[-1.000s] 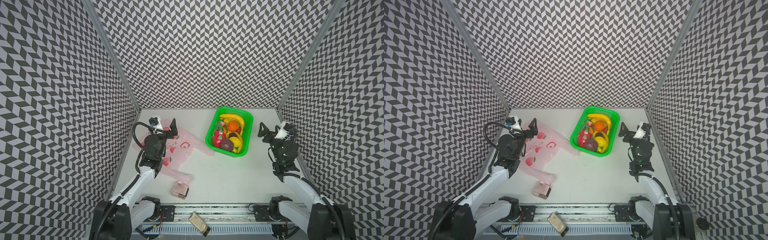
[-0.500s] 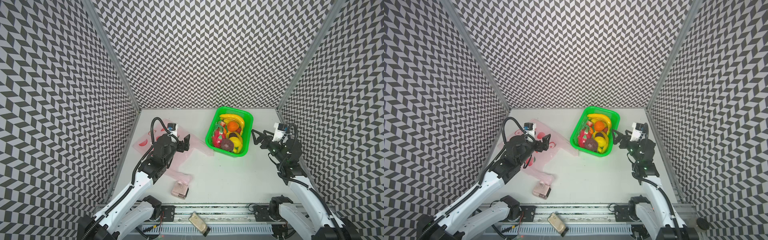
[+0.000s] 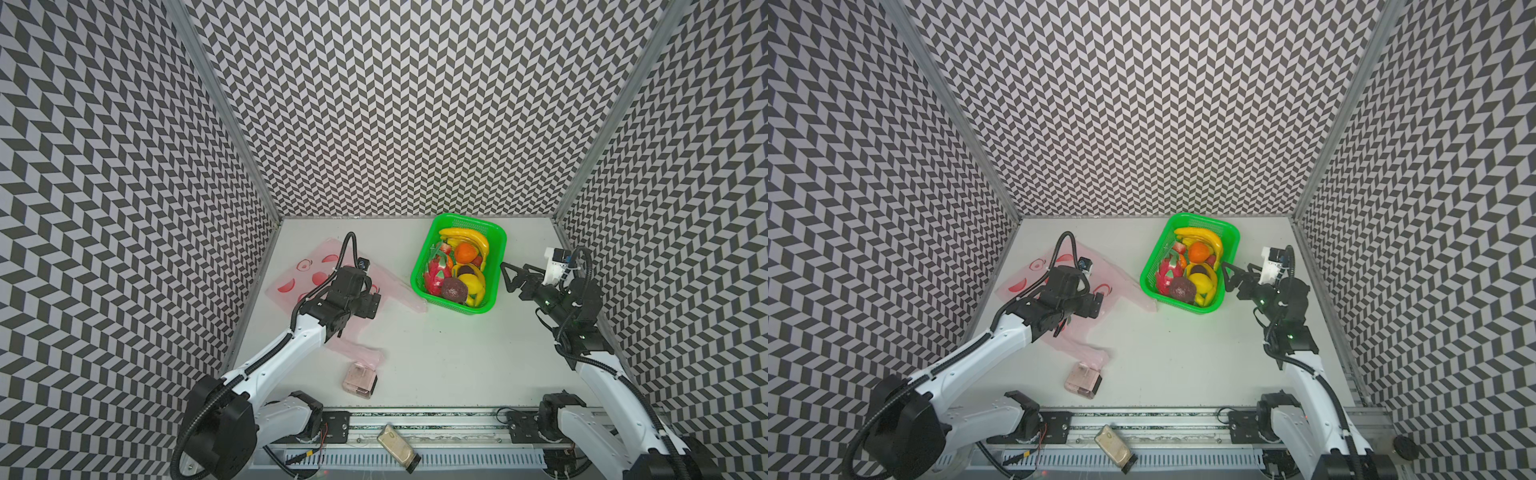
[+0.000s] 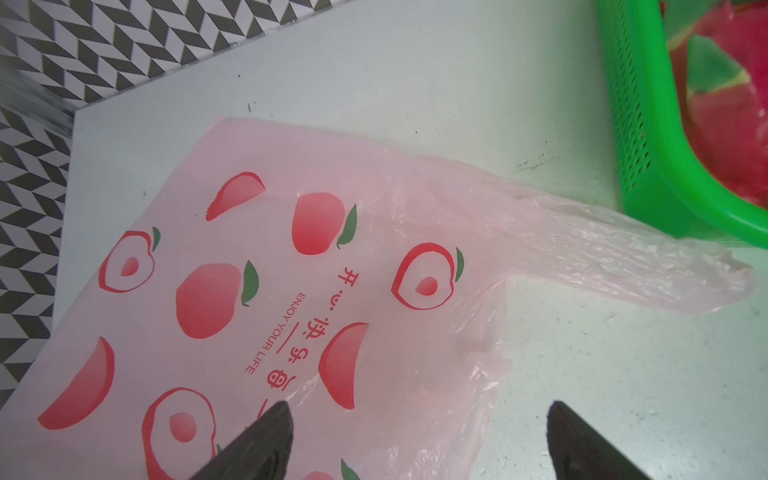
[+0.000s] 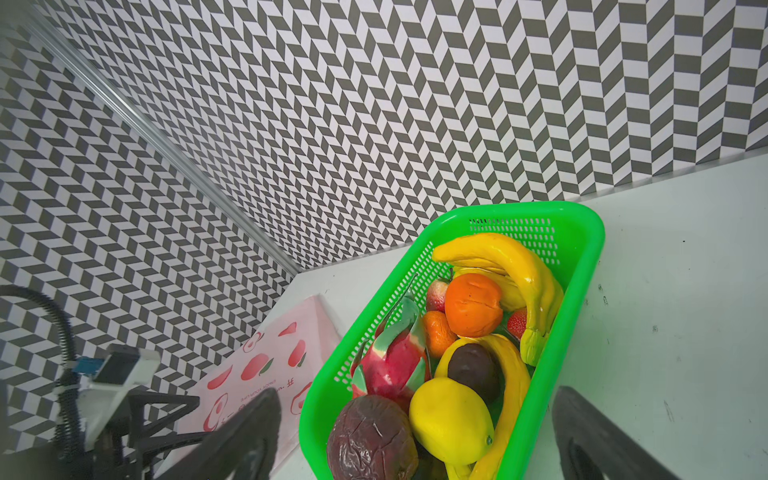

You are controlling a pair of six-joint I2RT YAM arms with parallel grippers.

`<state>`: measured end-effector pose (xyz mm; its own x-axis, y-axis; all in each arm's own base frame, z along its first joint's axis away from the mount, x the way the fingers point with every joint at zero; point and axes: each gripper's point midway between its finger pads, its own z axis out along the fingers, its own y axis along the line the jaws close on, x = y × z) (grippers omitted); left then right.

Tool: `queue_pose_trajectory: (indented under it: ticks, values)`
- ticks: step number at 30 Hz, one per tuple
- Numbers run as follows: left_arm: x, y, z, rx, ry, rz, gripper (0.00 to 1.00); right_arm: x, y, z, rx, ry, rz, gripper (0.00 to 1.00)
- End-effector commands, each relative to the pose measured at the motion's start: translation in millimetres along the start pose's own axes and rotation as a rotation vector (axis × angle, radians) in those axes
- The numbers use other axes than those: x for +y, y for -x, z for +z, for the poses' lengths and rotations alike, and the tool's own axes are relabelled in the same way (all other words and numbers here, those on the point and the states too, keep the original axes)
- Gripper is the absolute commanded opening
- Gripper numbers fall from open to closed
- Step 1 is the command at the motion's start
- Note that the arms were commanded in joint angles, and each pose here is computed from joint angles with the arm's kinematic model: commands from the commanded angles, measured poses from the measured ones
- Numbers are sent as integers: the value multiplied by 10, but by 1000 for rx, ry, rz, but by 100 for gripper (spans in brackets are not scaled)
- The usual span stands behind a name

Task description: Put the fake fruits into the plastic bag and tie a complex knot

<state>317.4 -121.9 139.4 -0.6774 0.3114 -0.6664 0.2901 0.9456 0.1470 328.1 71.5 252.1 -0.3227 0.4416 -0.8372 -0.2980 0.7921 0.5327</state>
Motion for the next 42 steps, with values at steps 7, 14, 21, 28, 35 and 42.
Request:
queue_pose_trajectory:
  ticks: [7, 14, 21, 28, 35, 42]
  values:
    - [-139, -143, 202, 124, -25, 104, 98, -13, -68, -5, 3, 13, -19, 99]
    - [-138, -229, 250, 163, -3, 163, 99, -47, -112, 0, 11, 5, -24, 99]
    - [91, -203, 220, 211, 120, 306, 99, -74, -144, 15, 20, -1, -27, 99]
    - [-33, -404, 280, 292, 50, 342, 99, -100, -192, 42, 35, -1, -20, 99]
    - [-123, -574, 370, 367, -2, 374, 98, -68, -160, 41, 32, 9, -38, 99]
    - [-55, -679, 474, 421, 46, 375, 97, -65, -157, 41, 32, 10, -44, 99]
